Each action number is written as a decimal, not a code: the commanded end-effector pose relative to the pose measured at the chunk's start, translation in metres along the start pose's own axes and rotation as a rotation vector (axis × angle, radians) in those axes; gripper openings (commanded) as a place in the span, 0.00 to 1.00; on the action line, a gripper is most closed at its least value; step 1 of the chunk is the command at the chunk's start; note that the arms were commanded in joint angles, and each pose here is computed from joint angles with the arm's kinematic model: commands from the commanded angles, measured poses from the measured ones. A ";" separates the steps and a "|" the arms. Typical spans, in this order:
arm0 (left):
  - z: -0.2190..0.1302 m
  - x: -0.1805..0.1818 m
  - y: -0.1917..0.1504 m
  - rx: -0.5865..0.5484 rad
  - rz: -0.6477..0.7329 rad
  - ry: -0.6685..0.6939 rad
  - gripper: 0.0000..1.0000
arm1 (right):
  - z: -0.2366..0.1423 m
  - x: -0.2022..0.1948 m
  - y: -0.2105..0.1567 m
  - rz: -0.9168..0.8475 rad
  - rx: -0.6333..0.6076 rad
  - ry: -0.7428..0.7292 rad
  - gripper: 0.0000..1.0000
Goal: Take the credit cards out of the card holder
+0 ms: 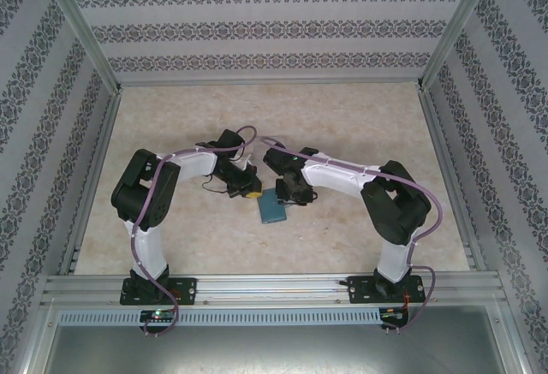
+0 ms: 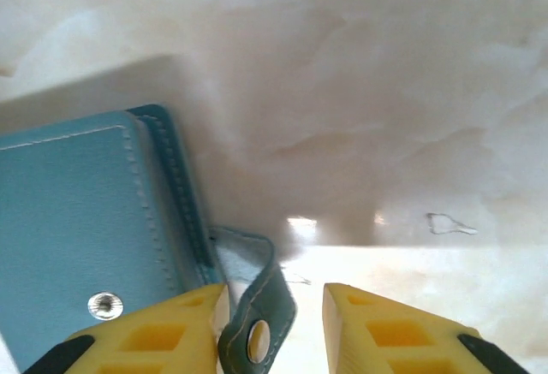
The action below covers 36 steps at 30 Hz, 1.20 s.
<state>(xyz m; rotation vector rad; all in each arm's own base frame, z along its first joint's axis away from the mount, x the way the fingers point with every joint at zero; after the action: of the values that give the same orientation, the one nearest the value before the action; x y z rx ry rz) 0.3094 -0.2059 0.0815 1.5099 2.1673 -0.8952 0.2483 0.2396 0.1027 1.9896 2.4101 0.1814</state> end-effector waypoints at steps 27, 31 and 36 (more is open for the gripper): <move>-0.019 -0.012 -0.010 -0.058 0.013 0.099 0.16 | -0.007 -0.013 0.010 -0.054 -0.021 0.077 0.18; -0.022 -0.019 -0.016 -0.063 0.037 0.134 0.22 | -0.006 -0.013 0.005 -0.032 -0.023 0.107 0.13; -0.025 -0.027 -0.026 -0.072 0.066 0.169 0.28 | -0.004 -0.010 -0.004 0.004 -0.020 0.164 0.11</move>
<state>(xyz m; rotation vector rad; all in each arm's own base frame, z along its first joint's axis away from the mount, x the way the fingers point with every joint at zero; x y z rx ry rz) 0.3047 -0.2133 0.1061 1.6048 2.2373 -0.7377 0.2501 0.2268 0.0983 1.9879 2.4980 0.2996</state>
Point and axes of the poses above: each hand's point on the last joint's axis, 136 mm out from that joint toward the fingers, its own z axis out along the fingers, its own x axis along the line the jaws close on, y = z × x, the point moved 7 cm from there along -z, back along the fingers, and after that the axes turned 15 degrees about -z, right-handed, at the moved point
